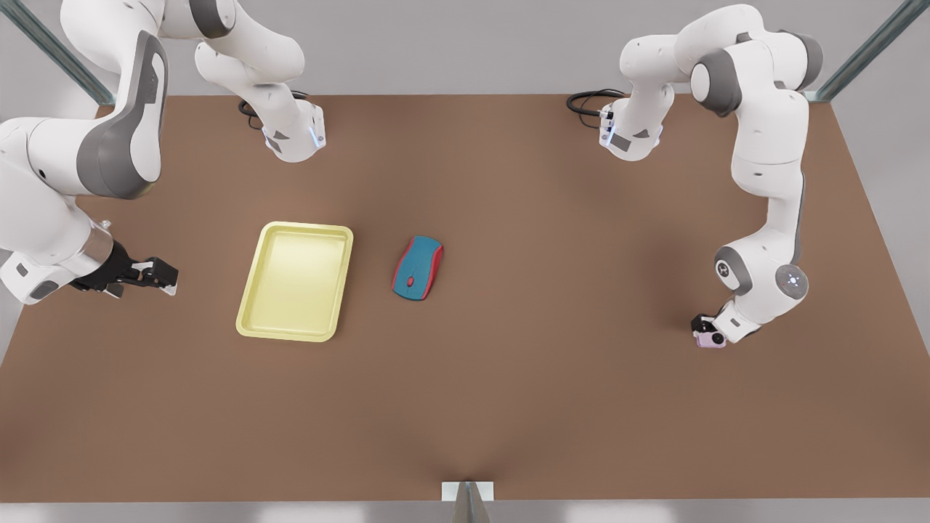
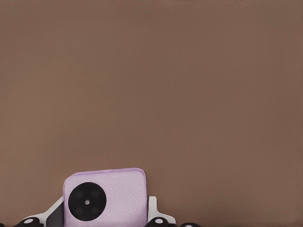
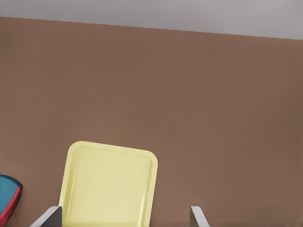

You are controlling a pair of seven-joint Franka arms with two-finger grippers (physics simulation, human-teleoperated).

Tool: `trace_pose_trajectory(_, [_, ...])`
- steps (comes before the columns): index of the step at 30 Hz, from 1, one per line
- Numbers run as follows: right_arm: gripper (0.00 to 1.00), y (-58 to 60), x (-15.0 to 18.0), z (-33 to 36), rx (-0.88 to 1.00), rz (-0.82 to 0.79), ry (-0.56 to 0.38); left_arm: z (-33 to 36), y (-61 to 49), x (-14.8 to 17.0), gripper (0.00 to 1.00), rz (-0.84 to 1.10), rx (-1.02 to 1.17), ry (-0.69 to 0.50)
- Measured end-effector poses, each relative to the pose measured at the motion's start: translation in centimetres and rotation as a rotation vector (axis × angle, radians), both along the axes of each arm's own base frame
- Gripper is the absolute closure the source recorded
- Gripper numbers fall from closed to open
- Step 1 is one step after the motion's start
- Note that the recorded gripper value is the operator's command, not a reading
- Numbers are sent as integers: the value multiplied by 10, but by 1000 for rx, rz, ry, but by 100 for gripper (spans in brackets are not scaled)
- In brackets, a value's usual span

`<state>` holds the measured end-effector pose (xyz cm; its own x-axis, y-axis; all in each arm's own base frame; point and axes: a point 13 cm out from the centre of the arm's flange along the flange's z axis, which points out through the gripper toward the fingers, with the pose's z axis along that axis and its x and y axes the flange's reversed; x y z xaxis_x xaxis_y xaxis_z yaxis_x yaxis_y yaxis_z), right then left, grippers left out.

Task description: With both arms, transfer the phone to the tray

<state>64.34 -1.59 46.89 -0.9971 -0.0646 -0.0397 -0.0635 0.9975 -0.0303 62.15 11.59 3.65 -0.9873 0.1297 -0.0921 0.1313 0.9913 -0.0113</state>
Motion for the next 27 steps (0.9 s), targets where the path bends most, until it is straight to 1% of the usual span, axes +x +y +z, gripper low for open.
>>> trace_pose_trajectory(3, [0,0,0,0,0,0,0,19,-32,13,20,-39,-16,-21])
trace_pose_trajectory(6, [0,0,0,0,-1,0,0,41,-100,25,20,-111,-34,-33])
trace_pose_trajectory(9, [0,0,0,0,-1,0,0,62,-208,34,20,-210,-52,-48])
trace_pose_trajectory(14, [0,0,0,0,-1,0,0,74,-400,33,20,-311,-85,-81])
trace_pose_trajectory(19, [0,0,0,0,-1,0,0,70,-549,29,20,-281,-139,-132])
trace_pose_trajectory(23, [0,0,0,0,-1,0,0,70,-623,24,20,-196,-195,-160])
trace_pose_trajectory(27, [0,0,0,0,0,0,-1,61,-663,15,20,-99,-236,-163])
